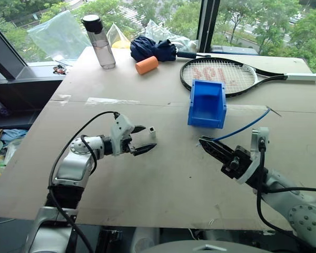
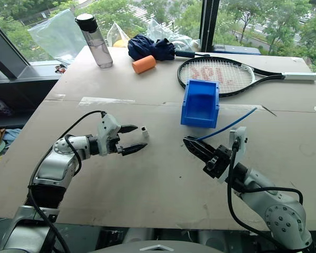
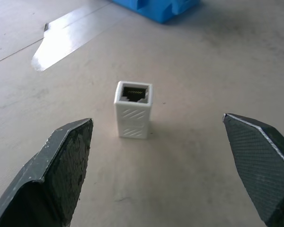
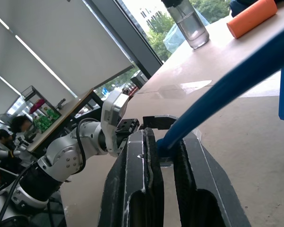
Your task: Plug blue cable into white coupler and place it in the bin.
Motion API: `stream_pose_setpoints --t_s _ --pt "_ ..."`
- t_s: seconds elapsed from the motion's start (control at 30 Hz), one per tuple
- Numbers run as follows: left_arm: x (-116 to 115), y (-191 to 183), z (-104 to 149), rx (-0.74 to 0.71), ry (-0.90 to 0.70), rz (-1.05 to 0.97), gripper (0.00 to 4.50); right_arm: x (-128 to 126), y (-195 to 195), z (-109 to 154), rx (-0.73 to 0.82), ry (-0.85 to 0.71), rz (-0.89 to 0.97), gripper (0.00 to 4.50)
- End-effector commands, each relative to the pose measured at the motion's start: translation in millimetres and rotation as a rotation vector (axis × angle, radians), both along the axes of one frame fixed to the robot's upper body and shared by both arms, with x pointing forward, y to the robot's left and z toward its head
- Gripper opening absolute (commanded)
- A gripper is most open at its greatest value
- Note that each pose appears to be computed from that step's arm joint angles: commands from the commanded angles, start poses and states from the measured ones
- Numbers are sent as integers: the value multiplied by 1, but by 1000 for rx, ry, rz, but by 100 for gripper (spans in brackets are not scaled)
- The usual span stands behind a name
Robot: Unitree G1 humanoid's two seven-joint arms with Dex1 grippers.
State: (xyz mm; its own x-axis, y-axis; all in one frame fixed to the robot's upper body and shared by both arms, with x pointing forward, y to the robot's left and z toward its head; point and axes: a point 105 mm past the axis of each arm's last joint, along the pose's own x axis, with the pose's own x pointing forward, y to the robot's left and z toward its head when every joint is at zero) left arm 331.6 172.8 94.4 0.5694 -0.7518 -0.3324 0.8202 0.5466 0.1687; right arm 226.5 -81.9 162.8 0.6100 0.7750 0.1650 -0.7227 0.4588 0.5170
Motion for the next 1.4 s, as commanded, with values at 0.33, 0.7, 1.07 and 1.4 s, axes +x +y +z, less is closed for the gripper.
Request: stream_pose_setpoints --t_s 0.33,0.7,1.07,1.4 --pt "21 -16 -8 23 -47 -124 133 -2 -3 9 -42 -70 -78 0" --pt "-24 -84 -8 42 44 -658 54 10 4 4 -365 -412 81 0" --pt "-28 -115 -10 199 9 -894 54 27 5 -28 -673 -620 407 0" --pt "-23 -125 -10 236 -8 -918 54 34 19 -33 -676 -648 484 0"
